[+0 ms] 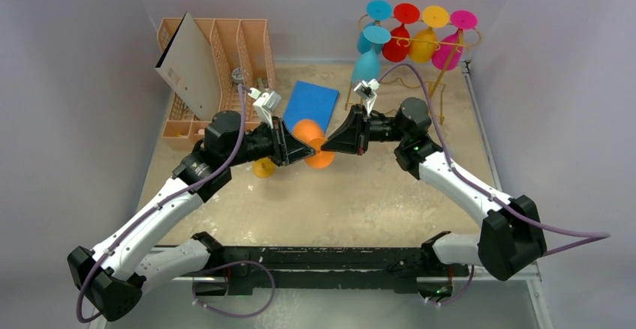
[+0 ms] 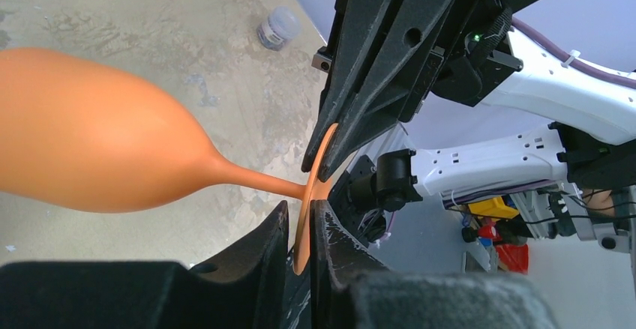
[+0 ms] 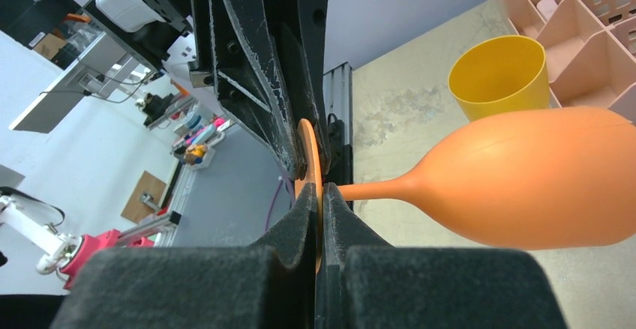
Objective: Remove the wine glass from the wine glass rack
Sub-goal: Place the wine glass at the center of the board.
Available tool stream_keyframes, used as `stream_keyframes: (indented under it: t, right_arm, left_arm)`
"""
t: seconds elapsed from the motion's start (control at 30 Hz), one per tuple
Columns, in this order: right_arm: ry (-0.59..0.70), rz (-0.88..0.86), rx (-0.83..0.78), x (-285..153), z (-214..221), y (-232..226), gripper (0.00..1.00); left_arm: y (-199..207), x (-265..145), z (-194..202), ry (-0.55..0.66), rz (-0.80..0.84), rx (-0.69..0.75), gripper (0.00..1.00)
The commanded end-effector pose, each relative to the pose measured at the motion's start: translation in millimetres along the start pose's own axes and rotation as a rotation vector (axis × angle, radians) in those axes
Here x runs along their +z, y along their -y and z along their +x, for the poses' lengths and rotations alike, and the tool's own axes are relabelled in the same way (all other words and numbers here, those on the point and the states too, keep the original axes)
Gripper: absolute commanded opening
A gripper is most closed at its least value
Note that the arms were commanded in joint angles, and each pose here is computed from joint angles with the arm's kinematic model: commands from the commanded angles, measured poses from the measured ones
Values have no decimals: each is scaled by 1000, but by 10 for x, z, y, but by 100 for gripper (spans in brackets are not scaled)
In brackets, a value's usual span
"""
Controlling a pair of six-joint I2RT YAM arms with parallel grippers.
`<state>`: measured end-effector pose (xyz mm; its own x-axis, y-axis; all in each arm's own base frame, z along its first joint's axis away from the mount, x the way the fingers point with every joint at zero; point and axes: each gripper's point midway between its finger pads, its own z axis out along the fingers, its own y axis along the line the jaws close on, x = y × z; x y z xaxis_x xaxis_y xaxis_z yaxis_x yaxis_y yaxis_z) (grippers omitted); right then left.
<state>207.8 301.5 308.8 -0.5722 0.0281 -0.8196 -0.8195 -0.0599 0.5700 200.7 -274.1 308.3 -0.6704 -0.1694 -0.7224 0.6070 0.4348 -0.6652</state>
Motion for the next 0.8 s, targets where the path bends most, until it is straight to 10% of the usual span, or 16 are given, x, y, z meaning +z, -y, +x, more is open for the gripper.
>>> stream_keyframes:
  t: [0.0, 0.23, 0.47, 0.77]
  right_arm:
    - [7, -24, -50, -3, -31, -51, 0]
    - [21, -15, -50, 9, -53, -27, 5]
    - [46, 28, -30, -10, -31, 21, 59]
    - [2, 191, -2, -252, 351, 2, 69]
  left_arm:
    - [130, -17, -168, 57, 41, 39, 12]
    - [142, 3, -104, 6, 60, 73, 0]
    - [134, -99, -62, 17, 55, 140, 0]
    - [149, -162, -41, 62, 101, 272, 0]
